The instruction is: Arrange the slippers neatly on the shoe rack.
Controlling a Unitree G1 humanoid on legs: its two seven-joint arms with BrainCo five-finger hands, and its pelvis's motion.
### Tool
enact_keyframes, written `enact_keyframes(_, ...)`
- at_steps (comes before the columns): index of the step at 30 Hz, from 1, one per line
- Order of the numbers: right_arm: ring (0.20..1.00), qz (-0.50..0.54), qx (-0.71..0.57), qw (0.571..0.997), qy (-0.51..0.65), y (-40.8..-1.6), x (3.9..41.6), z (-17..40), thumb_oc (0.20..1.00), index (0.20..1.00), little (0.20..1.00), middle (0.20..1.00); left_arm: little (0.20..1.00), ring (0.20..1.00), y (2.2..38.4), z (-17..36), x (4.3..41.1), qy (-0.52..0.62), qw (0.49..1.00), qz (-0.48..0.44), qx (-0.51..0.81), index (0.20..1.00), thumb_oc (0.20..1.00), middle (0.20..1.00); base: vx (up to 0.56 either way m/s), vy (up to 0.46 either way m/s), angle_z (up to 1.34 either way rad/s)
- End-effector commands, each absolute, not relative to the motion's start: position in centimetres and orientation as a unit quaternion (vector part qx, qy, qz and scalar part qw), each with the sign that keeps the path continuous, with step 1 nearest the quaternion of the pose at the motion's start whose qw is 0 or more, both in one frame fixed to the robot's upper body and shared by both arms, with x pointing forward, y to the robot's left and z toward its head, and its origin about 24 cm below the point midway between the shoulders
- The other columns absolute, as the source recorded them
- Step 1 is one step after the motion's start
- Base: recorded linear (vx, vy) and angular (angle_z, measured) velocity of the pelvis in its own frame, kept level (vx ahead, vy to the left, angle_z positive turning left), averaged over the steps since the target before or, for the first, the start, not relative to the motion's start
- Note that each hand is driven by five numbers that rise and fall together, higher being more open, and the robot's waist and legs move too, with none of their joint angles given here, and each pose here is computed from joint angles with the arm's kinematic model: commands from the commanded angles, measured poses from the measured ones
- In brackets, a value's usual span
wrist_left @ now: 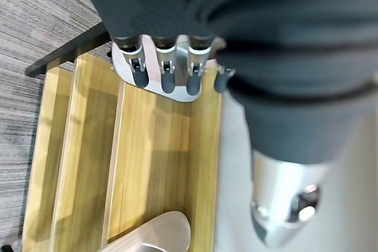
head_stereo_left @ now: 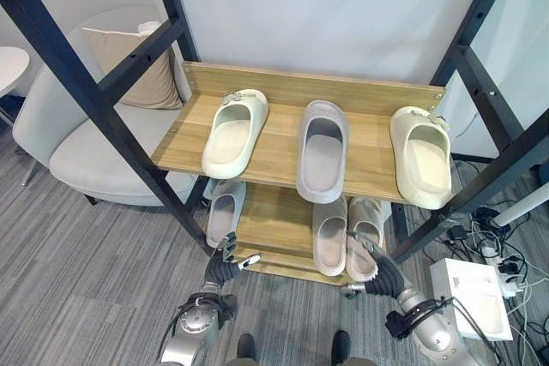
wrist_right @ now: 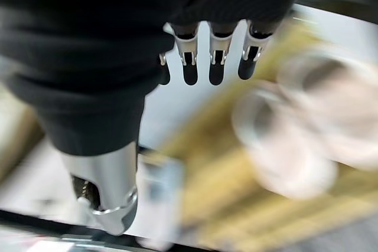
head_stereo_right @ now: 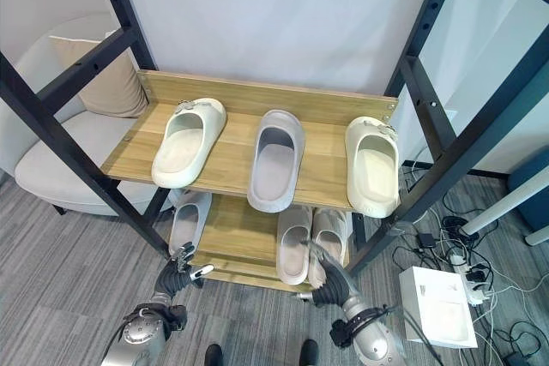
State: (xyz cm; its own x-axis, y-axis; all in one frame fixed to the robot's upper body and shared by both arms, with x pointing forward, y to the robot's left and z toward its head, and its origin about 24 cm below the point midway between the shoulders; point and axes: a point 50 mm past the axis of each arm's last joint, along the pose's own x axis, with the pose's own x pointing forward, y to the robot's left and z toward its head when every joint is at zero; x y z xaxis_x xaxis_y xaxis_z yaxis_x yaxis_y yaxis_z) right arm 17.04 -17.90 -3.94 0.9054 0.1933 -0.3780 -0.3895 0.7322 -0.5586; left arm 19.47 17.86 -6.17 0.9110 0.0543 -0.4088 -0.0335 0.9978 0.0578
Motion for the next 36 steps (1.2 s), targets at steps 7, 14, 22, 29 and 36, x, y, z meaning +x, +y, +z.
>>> enact_keyframes(7, 1.0, 0.156, -0.378, 0.9, -0.149, -15.0, 19.5, 7.4, 1.0, 1.0, 1.0, 1.0, 1.0, 1.0, 19.5, -4.7, 20.8, 0.163, 0.984, 0.041, 0.053, 1.0, 1.0, 1.0, -0.01, -0.001, 0.05)
enact_keyframes(14, 1.0, 0.172, -0.32, 0.87, -0.332, -14.1, 17.3, 15.6, 1.0, 1.0, 1.0, 1.0, 1.0, 1.0, 19.8, -4.6, 20.7, 0.159, 0.985, 0.037, 0.061, 1.0, 1.0, 1.0, 0.0, -0.001, 0.04)
enact_keyframes(22, 1.0, 0.083, -0.373, 0.833, -0.4, -16.1, 18.1, 18.9, 1.0, 1.0, 1.0, 1.0, 1.0, 1.0, 19.4, -4.8, 20.7, 0.161, 0.985, 0.031, 0.047, 1.0, 1.0, 1.0, 0.0, 0.0, 0.0)
enact_keyframes(29, 1.0, -0.072, -0.41, 0.815, -0.404, -17.0, 20.3, 18.4, 1.0, 1.0, 1.0, 1.0, 1.0, 1.0, 18.9, -4.9, 20.3, 0.164, 0.985, 0.034, 0.038, 1.0, 1.0, 1.0, 0.0, 0.005, 0.0)
enact_keyframes(36, 1.0, -0.127, -0.408, 0.831, -0.357, -17.3, 23.9, 16.8, 1.0, 1.0, 1.0, 1.0, 1.0, 1.0, 19.2, -5.6, 19.0, 0.184, 0.981, 0.052, 0.021, 1.0, 1.0, 1.0, 0.03, 0.055, 0.12)
